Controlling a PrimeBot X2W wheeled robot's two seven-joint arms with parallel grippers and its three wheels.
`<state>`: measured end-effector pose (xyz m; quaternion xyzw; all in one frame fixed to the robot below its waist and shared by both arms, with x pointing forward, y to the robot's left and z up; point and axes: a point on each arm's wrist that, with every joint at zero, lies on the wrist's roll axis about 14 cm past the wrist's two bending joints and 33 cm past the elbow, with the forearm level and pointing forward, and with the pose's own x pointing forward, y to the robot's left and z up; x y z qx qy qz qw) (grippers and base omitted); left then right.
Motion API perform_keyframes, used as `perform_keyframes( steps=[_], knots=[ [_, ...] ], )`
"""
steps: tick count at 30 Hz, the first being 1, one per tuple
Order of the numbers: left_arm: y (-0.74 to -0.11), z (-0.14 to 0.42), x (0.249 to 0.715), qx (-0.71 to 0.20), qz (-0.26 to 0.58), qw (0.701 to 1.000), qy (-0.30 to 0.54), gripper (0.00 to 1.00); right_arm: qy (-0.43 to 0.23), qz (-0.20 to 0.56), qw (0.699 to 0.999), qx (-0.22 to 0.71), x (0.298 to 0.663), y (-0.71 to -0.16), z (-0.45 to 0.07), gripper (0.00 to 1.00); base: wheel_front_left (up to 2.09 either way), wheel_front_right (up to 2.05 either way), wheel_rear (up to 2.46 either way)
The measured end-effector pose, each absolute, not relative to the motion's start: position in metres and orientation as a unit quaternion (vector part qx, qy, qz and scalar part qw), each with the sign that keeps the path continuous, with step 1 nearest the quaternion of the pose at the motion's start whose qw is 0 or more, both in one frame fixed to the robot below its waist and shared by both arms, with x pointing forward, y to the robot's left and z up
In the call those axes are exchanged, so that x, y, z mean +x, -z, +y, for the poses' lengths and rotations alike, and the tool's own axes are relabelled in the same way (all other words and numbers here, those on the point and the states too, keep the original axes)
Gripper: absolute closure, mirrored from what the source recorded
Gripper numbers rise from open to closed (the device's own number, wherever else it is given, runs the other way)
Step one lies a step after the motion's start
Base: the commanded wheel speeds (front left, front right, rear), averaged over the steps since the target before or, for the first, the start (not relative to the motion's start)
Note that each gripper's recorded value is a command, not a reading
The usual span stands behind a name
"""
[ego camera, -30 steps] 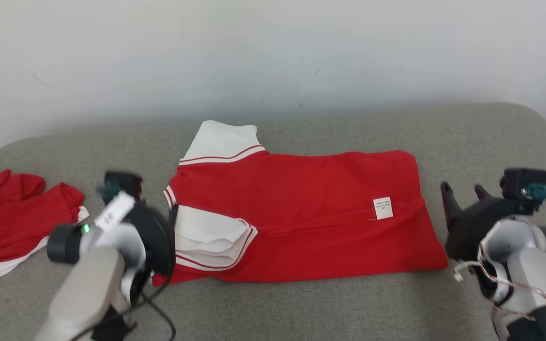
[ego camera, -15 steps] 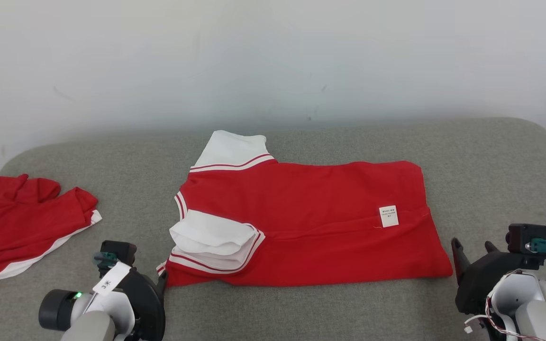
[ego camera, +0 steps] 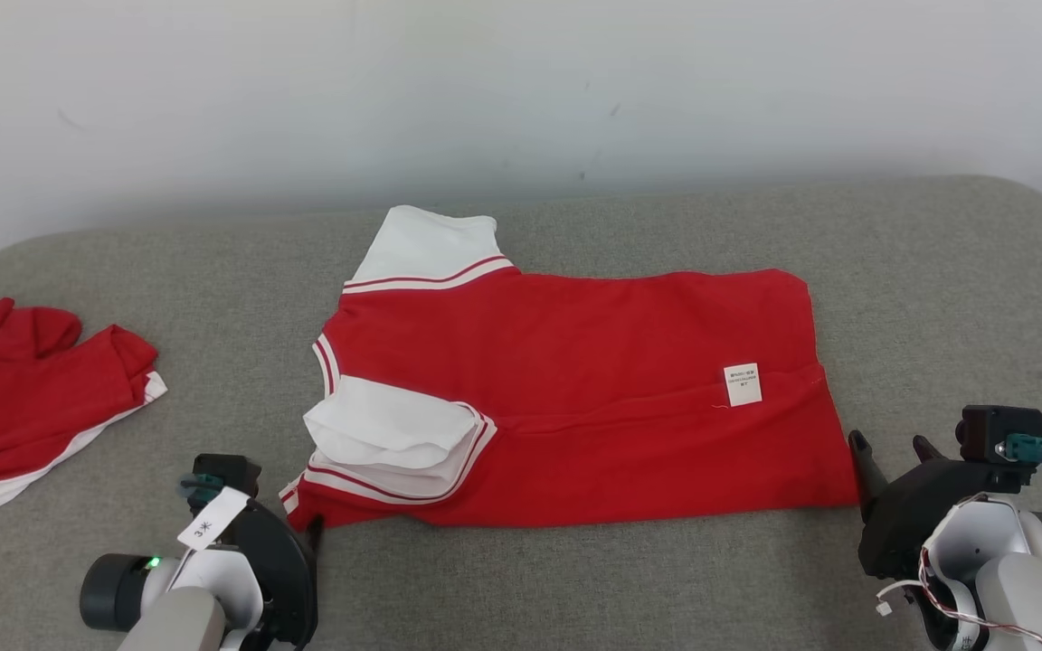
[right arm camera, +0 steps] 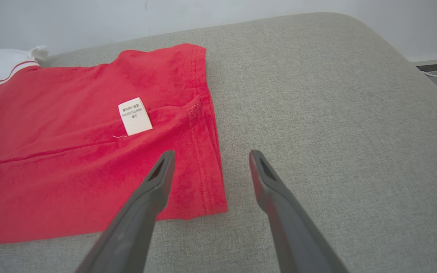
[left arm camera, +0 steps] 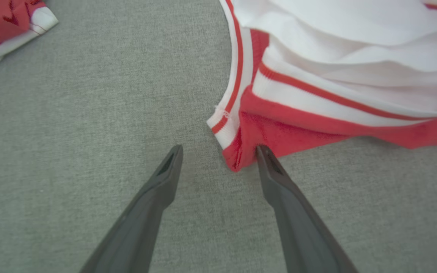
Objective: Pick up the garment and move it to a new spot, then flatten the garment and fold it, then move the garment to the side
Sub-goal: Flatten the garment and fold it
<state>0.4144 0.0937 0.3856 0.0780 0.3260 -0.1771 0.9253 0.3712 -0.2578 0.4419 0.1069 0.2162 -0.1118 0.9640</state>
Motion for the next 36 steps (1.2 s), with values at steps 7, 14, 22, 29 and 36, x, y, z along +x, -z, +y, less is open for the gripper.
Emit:
perform_keyframes(
  steps=[7, 14, 22, 29, 36],
  knots=[
    [-0.379, 0.087, 0.416, 0.070, 0.337, 0.921, 0.182, 1.00, 0.114, 0.228, 0.961, 0.105, 0.374, -0.436, -0.259, 0.00, 0.00, 0.00, 0.00],
    [-0.378, 0.084, 0.418, 0.067, 0.339, 0.920, 0.186, 1.00, 0.121, 0.255, 0.956, 0.085, 0.369, -0.423, -0.262, 0.00, 0.00, 0.00, 0.00],
    [-0.381, 0.085, 0.420, 0.065, 0.338, 0.921, 0.183, 1.00, 0.132, 0.289, 0.944, 0.088, 0.360, -0.405, -0.266, 0.00, 0.00, 0.00, 0.00],
    [-0.379, 0.085, 0.421, 0.061, 0.340, 0.920, 0.185, 1.00, 0.127, 0.296, 0.942, 0.094, 0.371, -0.403, -0.261, 0.00, 0.00, 0.00, 0.00],
    [-0.377, 0.086, 0.424, 0.058, 0.342, 0.920, 0.183, 1.00, 0.117, 0.298, 0.943, 0.095, 0.385, -0.403, -0.252, 0.07, 0.00, 0.00, 0.00]
  ],
)
